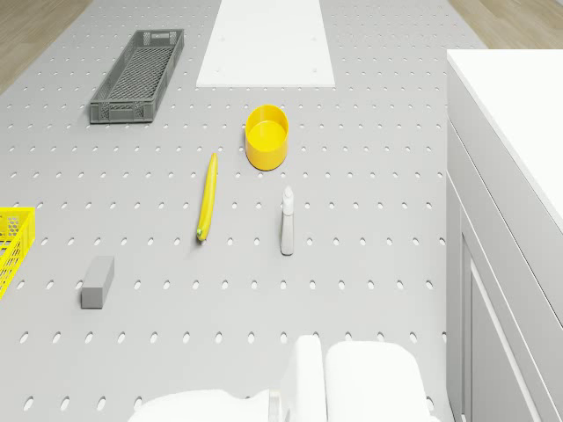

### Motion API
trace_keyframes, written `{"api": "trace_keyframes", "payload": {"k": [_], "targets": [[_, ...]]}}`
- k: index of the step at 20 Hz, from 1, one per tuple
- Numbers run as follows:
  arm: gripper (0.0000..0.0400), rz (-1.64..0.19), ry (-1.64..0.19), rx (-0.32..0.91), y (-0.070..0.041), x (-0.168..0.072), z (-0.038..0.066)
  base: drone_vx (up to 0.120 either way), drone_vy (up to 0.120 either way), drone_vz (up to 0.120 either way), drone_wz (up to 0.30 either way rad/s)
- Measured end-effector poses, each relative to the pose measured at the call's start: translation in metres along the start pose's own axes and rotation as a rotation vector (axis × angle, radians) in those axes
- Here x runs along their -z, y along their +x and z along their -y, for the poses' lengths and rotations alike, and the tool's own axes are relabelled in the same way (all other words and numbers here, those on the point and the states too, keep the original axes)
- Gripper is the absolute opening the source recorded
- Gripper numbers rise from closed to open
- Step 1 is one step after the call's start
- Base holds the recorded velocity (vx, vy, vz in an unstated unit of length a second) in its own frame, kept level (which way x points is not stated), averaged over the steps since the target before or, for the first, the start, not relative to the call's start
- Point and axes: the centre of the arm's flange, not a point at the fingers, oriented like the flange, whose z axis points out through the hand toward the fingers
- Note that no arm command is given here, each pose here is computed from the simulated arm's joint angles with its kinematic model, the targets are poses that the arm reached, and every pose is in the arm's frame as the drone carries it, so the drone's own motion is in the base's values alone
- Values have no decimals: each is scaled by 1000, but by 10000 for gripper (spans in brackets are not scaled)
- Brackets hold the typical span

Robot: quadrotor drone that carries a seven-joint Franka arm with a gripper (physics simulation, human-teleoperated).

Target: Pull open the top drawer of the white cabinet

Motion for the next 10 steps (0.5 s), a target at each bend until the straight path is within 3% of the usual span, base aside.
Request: {"api": "trace_keyframes", "payload": {"k": [10], "targets": [[305,0,0,0,2,-30,-2,0,0,0,0]]}}
